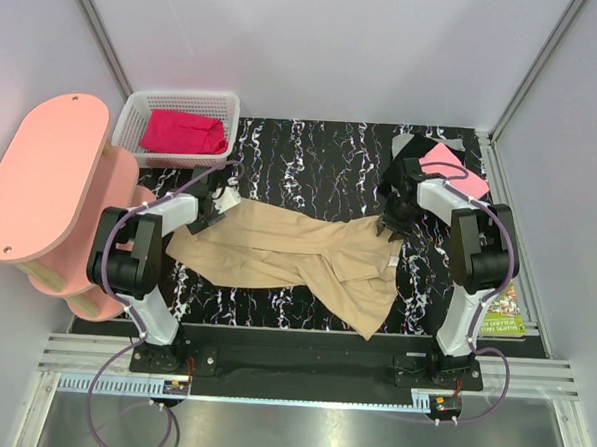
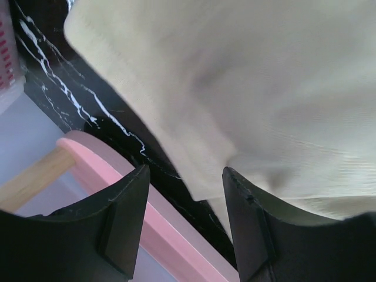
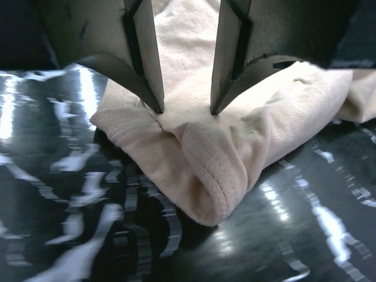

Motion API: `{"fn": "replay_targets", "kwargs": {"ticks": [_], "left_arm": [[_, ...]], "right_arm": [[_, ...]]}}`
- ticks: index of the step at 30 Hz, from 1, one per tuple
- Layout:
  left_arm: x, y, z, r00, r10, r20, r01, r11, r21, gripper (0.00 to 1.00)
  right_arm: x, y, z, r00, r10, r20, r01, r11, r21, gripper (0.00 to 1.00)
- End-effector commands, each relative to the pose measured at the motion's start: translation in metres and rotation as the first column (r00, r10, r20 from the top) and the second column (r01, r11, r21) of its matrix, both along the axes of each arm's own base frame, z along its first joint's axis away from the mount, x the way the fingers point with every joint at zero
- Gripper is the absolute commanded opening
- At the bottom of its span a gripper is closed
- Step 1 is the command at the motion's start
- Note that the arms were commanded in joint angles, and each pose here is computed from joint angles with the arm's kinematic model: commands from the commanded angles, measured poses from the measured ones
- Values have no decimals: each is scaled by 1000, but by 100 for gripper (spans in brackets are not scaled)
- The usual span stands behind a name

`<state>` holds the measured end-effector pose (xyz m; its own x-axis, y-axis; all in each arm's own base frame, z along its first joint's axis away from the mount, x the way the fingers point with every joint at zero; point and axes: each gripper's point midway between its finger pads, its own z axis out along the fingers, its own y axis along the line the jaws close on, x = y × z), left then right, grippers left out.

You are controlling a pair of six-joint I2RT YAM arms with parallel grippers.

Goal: Fold and stack the t-shirts
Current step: Fold the flattened tshirt in 1/3 of the way

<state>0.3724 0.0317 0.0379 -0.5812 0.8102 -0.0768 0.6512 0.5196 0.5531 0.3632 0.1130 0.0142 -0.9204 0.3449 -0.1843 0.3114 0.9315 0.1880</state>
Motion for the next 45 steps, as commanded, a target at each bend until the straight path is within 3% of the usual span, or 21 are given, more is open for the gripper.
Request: {"fn": "replay_targets", "kwargs": {"ticks": [1, 11, 16, 19, 28, 35, 45], "left_arm": [[7, 2, 2, 1000, -10, 26, 10, 1000, -19, 57], [-7, -10, 16, 999, -11, 35, 14, 997, -70, 58], [14, -42, 56, 990, -45, 131, 64, 987, -146, 59], [23, -56, 56, 992, -48, 120, 69, 982, -175, 59], [48, -68, 0, 999, 37, -26, -43, 957, -285, 57], [43, -65, -28, 980, 86, -177, -145, 924, -353, 58], [66, -19, -34, 962, 211, -174, -258, 912, -320, 56]], "right_arm": [[-12, -50, -9, 999, -46, -29, 43, 993, -113, 46], [11, -29, -5, 999, -34, -35, 34, 999, -1, 41], [8, -24, -8, 999, -27, -45, 27, 1000, 13, 40], [5, -22, -12, 998, -22, -53, 23, 1000, 19, 39], [0, -15, -12, 999, -11, -49, 13, 999, 31, 37], [-4, -16, -11, 999, -10, -40, 11, 999, 33, 36], [21, -14, -10, 1000, 15, -10, -15, 1000, 19, 36]]}}
